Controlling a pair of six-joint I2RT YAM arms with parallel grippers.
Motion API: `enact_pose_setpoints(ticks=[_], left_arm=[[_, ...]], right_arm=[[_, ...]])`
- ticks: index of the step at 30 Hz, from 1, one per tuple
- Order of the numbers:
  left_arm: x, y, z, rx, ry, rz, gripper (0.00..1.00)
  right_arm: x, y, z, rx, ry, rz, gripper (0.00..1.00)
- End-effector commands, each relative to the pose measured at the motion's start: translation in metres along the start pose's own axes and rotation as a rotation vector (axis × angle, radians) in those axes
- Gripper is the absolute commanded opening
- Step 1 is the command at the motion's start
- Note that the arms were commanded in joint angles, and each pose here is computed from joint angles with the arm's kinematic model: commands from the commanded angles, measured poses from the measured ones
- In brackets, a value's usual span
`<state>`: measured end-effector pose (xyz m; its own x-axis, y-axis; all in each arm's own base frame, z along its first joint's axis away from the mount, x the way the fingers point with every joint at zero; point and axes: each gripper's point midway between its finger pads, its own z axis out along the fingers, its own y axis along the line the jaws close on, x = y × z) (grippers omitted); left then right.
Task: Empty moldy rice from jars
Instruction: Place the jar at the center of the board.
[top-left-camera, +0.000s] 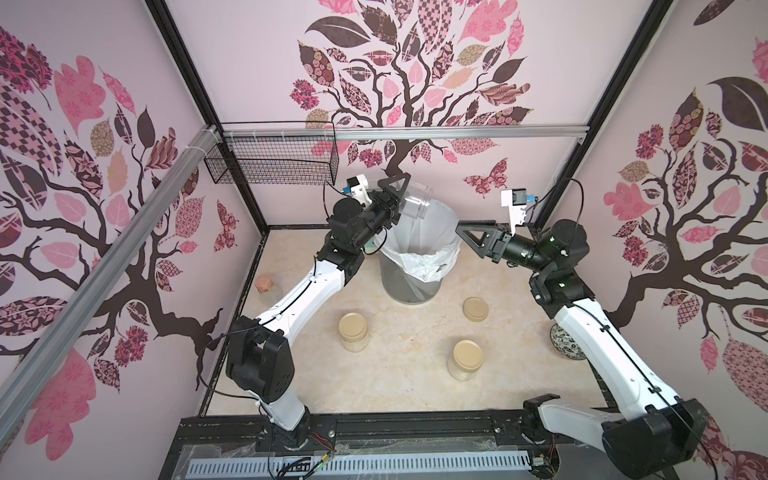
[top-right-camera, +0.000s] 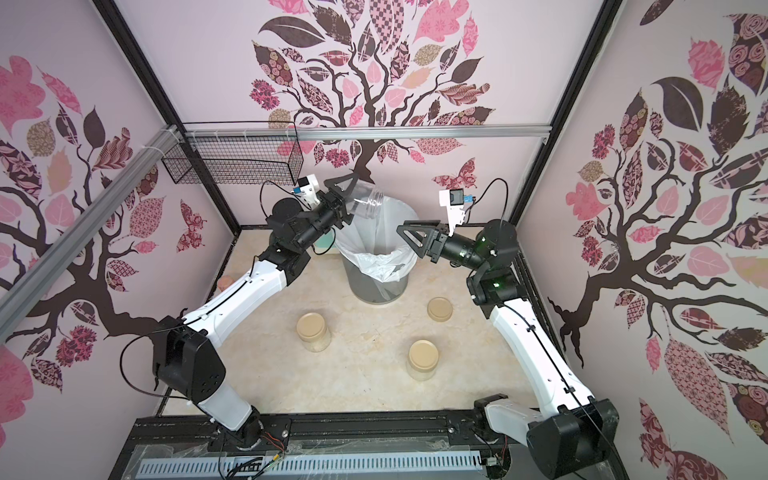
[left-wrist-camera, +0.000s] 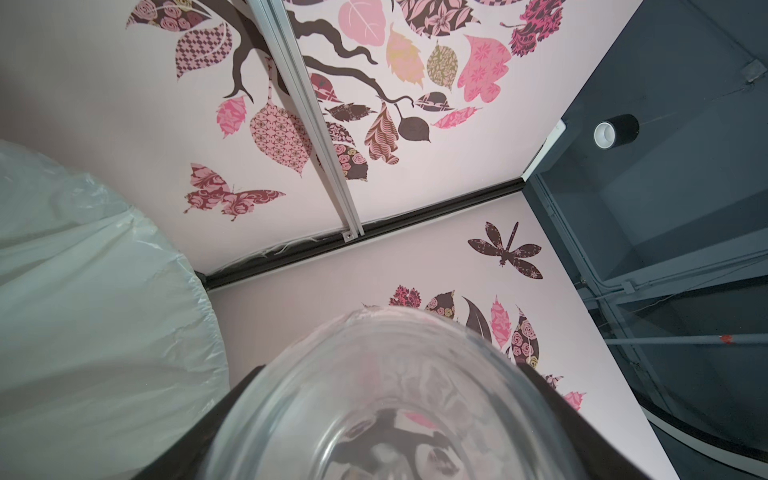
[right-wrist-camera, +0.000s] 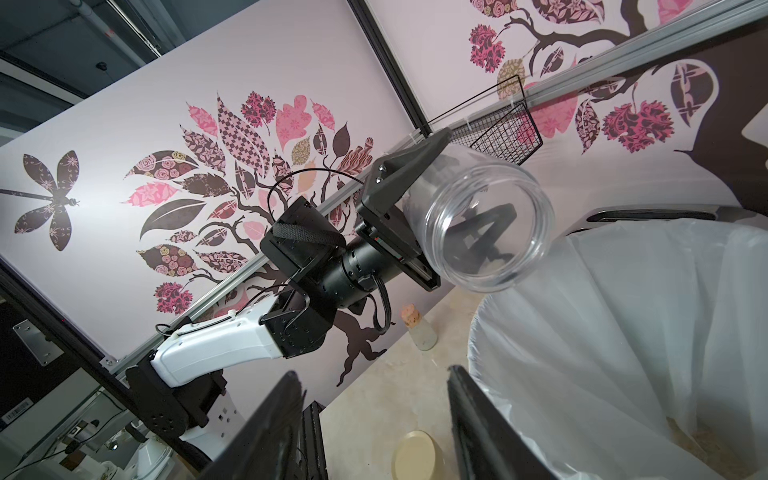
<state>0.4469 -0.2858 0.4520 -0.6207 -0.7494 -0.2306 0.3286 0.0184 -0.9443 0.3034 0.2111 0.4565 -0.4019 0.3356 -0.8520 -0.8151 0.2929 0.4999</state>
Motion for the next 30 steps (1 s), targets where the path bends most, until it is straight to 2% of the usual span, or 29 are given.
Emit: enact_pose_setpoints(ticks=[1,11,30], left_arm=[[0.008,-0.045,-0.008,0.116,0.001,0.031,0.6],[0.033,-0.04,-0.017,0.087,0.039,0.037,0.6],[0.078,-0.053,-0.014,0.126,0.093,0.008,0.6]], right_arm=[[-0.009,0.011,0.006,-0.021,-0.027,-0.052,0.58],[0.001,0.008,0.008,-0.006,-0.041,-0.034,0.53],[0.004,0.005,0.016,-0.015,-0.049,-0.018,0.42]])
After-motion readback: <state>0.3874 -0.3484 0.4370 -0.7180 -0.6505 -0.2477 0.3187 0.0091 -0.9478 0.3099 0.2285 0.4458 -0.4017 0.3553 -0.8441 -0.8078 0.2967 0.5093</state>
